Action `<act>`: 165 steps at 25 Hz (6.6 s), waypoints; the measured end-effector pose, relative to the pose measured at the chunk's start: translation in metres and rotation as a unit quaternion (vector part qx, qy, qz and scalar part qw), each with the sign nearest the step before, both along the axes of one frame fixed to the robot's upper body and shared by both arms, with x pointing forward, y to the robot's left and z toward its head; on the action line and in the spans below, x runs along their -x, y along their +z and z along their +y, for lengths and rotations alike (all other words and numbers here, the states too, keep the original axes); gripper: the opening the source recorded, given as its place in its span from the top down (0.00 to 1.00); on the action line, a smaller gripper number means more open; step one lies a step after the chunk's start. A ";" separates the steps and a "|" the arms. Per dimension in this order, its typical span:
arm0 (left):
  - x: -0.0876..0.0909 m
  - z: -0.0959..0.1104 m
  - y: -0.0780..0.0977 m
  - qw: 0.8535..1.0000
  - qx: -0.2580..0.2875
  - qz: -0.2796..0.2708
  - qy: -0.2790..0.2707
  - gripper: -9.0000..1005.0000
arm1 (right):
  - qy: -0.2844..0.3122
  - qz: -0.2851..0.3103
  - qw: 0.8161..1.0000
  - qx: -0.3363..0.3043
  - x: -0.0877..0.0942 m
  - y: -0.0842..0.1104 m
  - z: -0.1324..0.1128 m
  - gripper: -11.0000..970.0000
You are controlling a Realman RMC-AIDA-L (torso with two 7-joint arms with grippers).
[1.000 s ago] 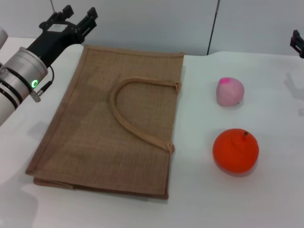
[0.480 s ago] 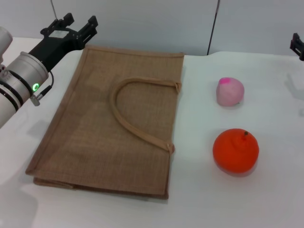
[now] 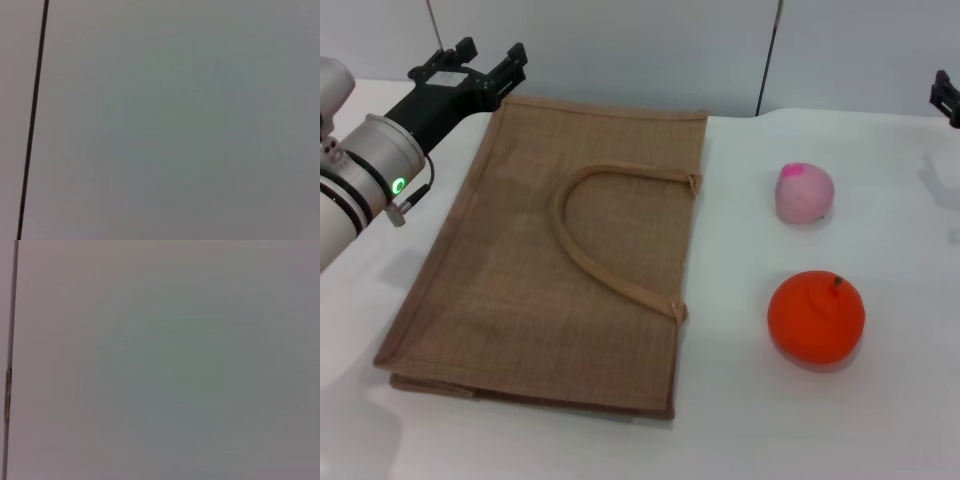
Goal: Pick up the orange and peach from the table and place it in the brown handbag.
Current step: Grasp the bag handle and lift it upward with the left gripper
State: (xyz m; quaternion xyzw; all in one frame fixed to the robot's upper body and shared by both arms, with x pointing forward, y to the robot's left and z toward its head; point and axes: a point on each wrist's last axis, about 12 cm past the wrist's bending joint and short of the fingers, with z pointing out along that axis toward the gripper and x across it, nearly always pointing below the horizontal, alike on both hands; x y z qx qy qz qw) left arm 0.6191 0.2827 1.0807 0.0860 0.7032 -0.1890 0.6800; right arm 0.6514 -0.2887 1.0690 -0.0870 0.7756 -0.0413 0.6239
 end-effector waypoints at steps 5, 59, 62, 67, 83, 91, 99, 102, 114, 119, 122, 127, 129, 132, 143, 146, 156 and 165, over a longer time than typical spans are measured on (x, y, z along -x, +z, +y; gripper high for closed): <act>0.000 0.000 0.000 1.000 0.000 0.000 0.000 0.25 | 0.000 0.000 1.000 0.000 0.000 0.000 0.000 0.14; -0.005 -0.007 0.000 0.999 -0.026 0.023 -0.033 0.25 | -0.003 0.004 1.000 0.001 0.001 -0.002 -0.002 0.14; -0.007 -0.009 0.004 0.996 -0.033 0.046 -0.072 0.25 | -0.006 0.007 1.000 0.002 0.003 -0.003 -0.006 0.14; -0.010 -0.007 0.009 0.989 -0.056 0.079 -0.111 0.25 | -0.006 0.014 1.000 0.005 0.003 -0.004 -0.006 0.14; -0.009 -0.009 0.002 0.953 -0.126 0.215 -0.171 0.25 | -0.003 0.014 1.000 0.007 0.001 -0.003 -0.005 0.14; -0.010 0.000 0.003 0.941 -0.146 0.258 -0.162 0.25 | 0.000 0.015 1.000 0.010 0.001 -0.003 -0.004 0.14; -0.011 0.000 0.005 0.941 -0.147 0.262 -0.158 0.32 | 0.001 0.015 1.000 0.009 0.001 -0.003 -0.003 0.14; -0.013 0.000 0.005 0.940 -0.146 0.266 -0.154 0.39 | 0.001 0.015 1.000 0.009 0.001 -0.003 -0.003 0.14; -0.016 -0.007 0.005 0.937 -0.144 0.280 -0.153 0.38 | 0.000 0.014 1.000 0.009 0.001 -0.003 -0.003 0.14; -0.018 -0.012 0.006 0.934 -0.155 0.281 -0.159 0.38 | -0.001 0.012 1.000 0.007 0.000 -0.002 -0.003 0.14; -0.018 -0.015 0.004 0.931 -0.161 0.285 -0.163 0.38 | -0.001 0.012 1.000 0.007 0.000 -0.002 -0.003 0.14; -0.018 -0.020 0.002 0.925 -0.170 0.294 -0.168 0.38 | -0.001 0.010 1.000 0.006 -0.001 -0.001 -0.003 0.14; -0.017 -0.021 -0.001 0.923 -0.172 0.299 -0.170 0.38 | -0.002 0.010 1.000 0.005 -0.001 0.000 -0.003 0.14; -0.017 -0.021 -0.002 0.922 -0.174 0.301 -0.169 0.38 | -0.003 0.010 1.000 0.005 -0.001 0.000 -0.004 0.14; -0.016 -0.019 -0.002 0.923 -0.172 0.304 -0.163 0.38 | -0.004 0.010 1.000 0.004 -0.001 -0.001 -0.004 0.14; -0.016 -0.019 -0.003 0.923 -0.171 0.305 -0.162 0.38 | -0.004 0.010 1.000 0.004 -0.001 -0.001 -0.004 0.14; -0.016 -0.013 -0.008 0.919 -0.183 0.320 -0.141 0.38 | -0.004 0.011 1.000 0.005 0.000 -0.001 -0.004 0.14; -0.018 -0.013 -0.006 0.922 -0.180 0.315 -0.134 0.44 | -0.004 0.011 1.000 0.005 0.000 -0.001 -0.005 0.14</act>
